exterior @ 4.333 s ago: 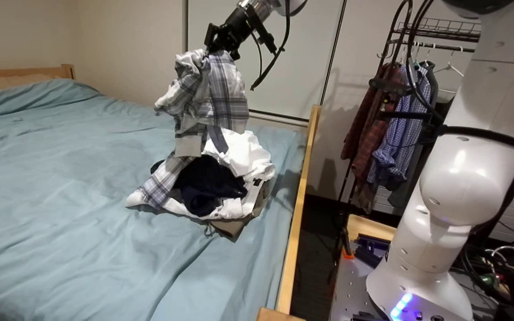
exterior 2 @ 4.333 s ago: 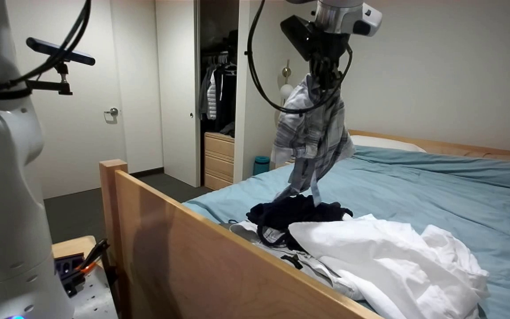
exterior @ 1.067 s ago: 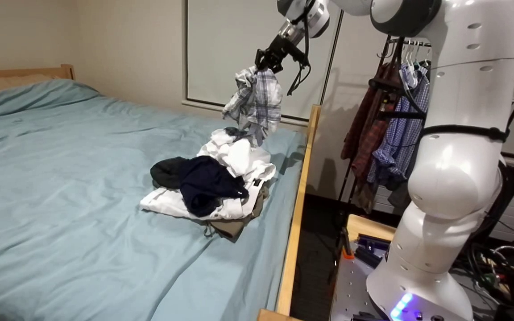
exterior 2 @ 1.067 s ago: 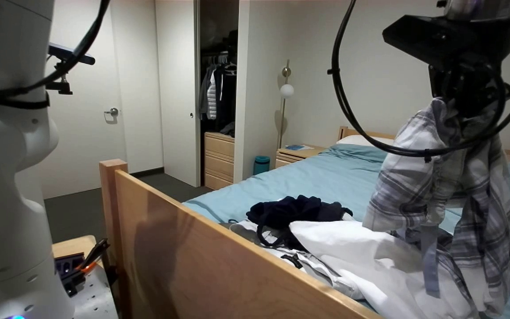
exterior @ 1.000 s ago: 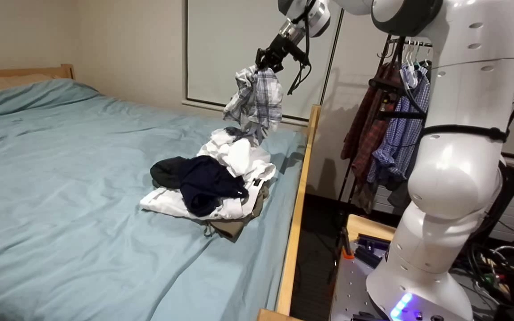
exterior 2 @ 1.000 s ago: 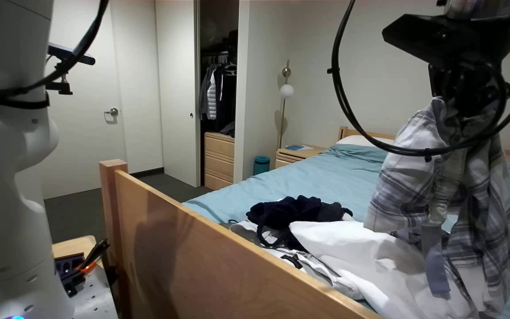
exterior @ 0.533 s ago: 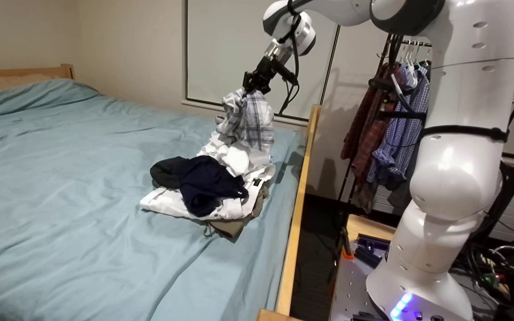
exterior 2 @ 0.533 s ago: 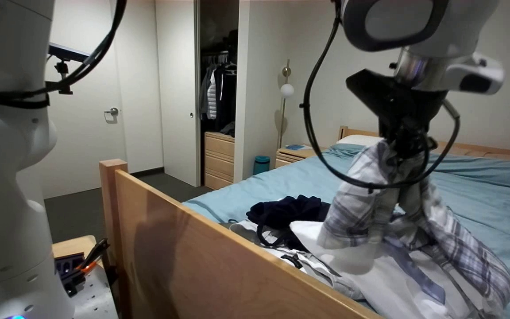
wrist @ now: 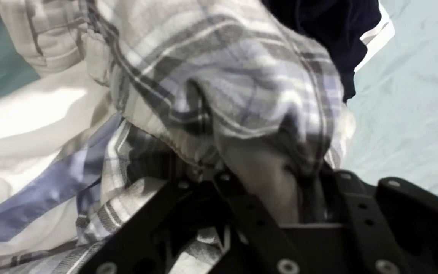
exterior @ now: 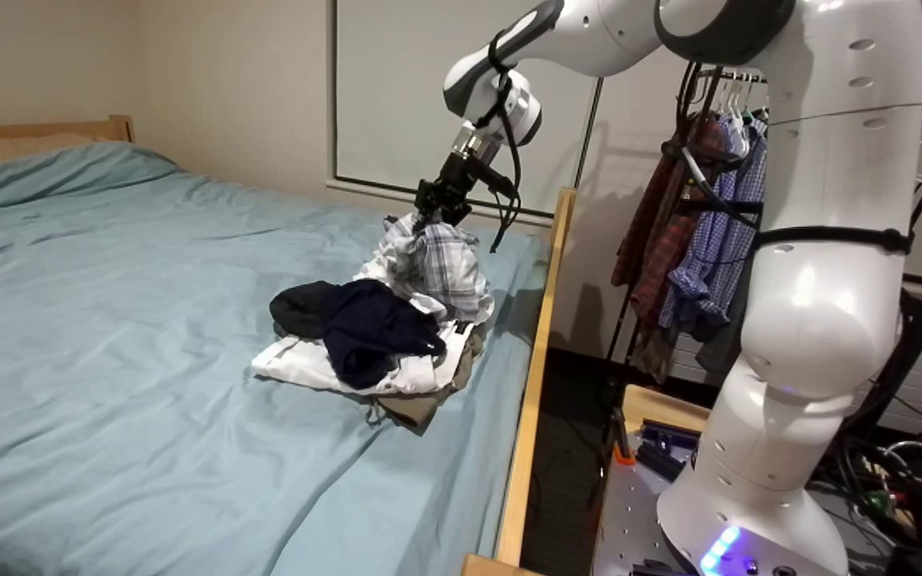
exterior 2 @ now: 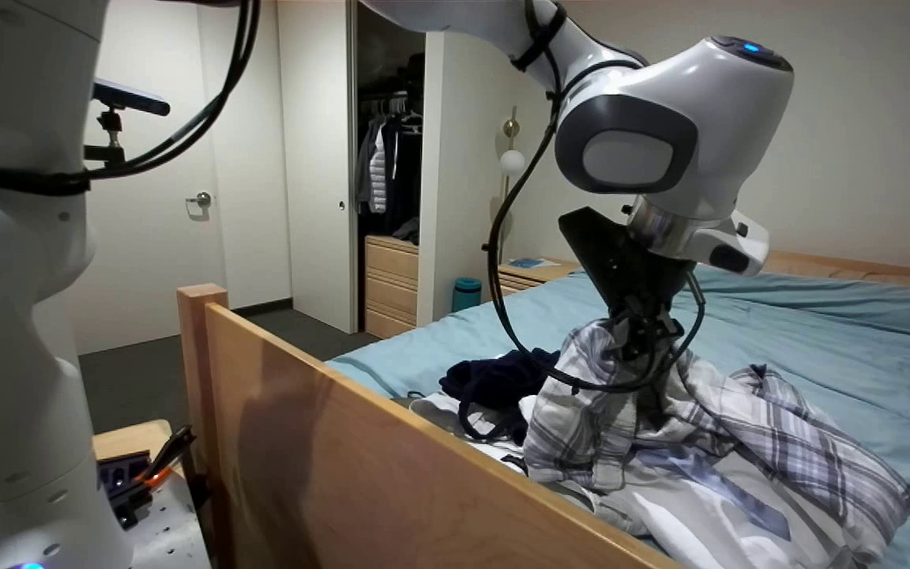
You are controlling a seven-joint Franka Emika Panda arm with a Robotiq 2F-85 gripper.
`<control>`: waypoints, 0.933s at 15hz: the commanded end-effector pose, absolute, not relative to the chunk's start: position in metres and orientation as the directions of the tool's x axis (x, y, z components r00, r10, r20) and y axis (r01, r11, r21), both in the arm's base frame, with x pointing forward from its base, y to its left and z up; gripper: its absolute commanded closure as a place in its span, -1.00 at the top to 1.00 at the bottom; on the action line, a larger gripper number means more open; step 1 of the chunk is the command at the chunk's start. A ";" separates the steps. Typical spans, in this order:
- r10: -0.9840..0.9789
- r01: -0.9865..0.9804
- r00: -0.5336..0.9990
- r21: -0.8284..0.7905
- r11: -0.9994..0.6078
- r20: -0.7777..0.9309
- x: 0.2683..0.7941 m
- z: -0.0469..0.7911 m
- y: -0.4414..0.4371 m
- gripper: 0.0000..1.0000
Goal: Put the checked shirt on the pile of clothes on the right
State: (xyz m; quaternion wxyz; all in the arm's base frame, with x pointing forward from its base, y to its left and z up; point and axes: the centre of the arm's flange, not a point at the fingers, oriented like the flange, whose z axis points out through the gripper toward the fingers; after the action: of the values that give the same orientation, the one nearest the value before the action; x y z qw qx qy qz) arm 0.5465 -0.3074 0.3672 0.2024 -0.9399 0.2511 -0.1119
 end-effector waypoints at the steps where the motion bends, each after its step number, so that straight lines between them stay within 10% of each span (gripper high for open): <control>1: -0.526 -0.397 0.833 -0.476 -0.785 0.173 0.528 0.381 -0.280 0.56; 5: -0.517 -0.346 0.830 -0.532 -0.773 0.211 0.519 0.401 -0.238 0.97; 14: -0.392 -0.325 0.915 -0.403 -0.855 0.093 0.430 0.398 -0.154 1.00</control>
State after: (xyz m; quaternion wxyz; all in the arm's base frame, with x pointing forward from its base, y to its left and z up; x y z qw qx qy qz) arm 0.4769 -0.1747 0.4083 0.2172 -0.9514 0.1900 -0.1078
